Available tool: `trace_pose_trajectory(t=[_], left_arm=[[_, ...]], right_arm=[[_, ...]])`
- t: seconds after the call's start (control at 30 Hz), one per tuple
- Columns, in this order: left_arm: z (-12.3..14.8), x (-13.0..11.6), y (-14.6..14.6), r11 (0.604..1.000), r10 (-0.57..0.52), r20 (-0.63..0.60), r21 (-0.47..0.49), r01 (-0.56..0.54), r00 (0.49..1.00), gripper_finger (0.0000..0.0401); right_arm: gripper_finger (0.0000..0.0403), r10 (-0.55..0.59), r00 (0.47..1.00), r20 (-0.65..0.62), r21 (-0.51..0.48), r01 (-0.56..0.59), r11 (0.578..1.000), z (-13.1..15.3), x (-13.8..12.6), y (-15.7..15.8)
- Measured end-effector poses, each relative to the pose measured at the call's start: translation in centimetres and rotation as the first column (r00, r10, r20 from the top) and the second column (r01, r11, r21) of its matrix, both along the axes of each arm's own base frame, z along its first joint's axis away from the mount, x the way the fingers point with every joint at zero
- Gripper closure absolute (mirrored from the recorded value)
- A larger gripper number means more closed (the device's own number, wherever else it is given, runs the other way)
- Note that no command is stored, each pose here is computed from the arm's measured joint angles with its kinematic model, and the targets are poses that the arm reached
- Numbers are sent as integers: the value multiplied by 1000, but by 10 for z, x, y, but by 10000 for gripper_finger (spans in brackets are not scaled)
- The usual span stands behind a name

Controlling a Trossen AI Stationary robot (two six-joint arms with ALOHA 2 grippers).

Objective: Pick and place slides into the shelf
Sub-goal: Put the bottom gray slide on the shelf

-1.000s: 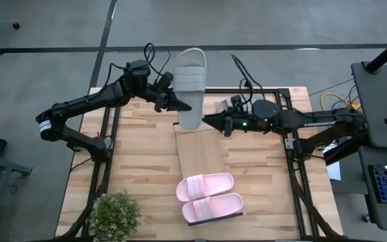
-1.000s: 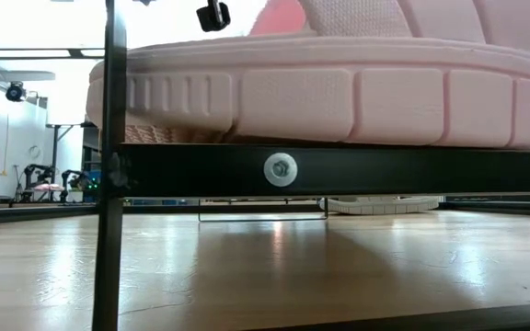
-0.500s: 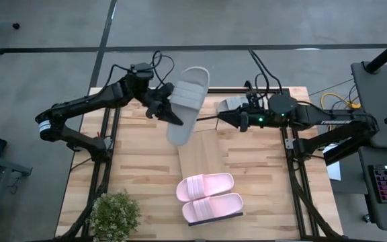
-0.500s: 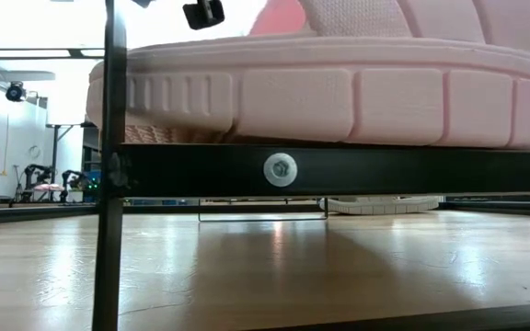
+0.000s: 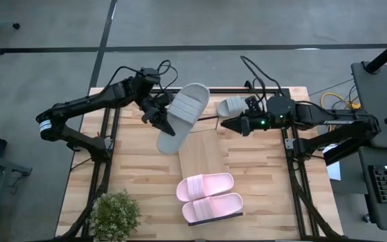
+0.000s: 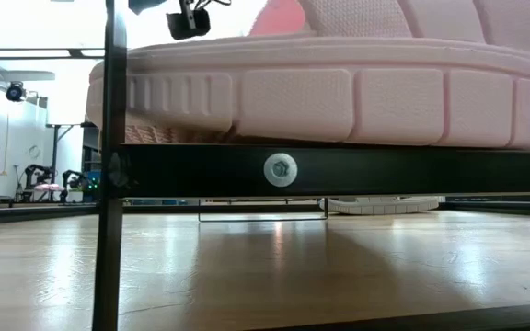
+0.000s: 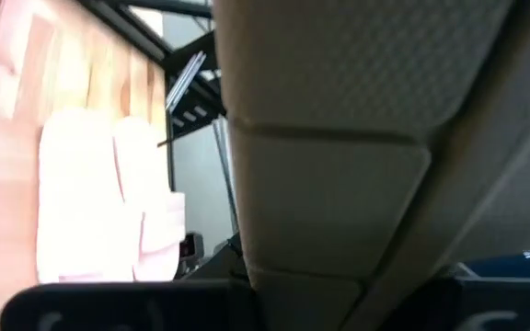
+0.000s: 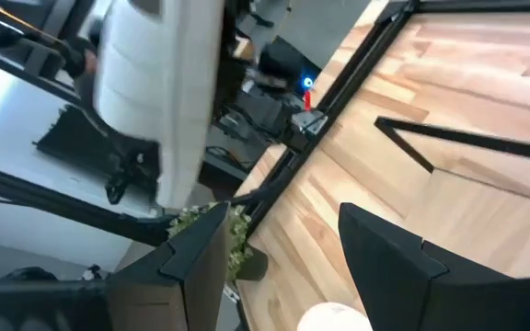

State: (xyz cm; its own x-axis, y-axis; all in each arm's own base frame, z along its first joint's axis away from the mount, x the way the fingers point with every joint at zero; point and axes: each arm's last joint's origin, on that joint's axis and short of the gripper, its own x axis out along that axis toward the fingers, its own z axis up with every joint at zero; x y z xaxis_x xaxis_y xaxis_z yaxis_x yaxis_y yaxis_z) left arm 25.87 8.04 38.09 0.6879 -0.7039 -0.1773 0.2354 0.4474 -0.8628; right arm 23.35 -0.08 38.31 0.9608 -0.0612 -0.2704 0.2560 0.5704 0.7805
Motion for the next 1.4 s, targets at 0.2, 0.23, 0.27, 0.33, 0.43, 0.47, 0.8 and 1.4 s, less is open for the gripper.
trace_pose_trajectory(t=[0.2,0.23,0.27,0.33,0.43,0.47,0.8,1.4], left_arm=[[-10,-1,-3,1000,-22,-31,11,22,999,354],[-12,-1,-3,1000,-24,-35,10,24,999,354],[-15,0,-4,1000,-29,-40,7,29,999,354],[-21,1,-8,999,-42,-57,-3,42,997,354],[-33,5,-14,997,-78,-91,-25,76,993,354],[-36,6,-16,996,-87,-102,-31,85,991,354],[-41,17,-32,985,-173,-86,-41,170,981,354],[-41,19,-34,983,-180,-76,-37,177,981,354]], right_arm=[[207,-33,998,61,4,33,999,11,-14,-11],[207,-30,997,68,7,30,1000,12,-15,-13],[207,-20,997,72,12,19,1000,13,-15,-14],[207,8,997,72,22,-10,1000,12,-13,-17],[207,34,998,56,37,-36,999,8,-7,-21],[207,39,998,51,42,-42,998,7,-5,-22],[207,108,985,136,40,-114,993,5,13,-25],[207,124,980,153,79,-137,987,-7,24,-21]])
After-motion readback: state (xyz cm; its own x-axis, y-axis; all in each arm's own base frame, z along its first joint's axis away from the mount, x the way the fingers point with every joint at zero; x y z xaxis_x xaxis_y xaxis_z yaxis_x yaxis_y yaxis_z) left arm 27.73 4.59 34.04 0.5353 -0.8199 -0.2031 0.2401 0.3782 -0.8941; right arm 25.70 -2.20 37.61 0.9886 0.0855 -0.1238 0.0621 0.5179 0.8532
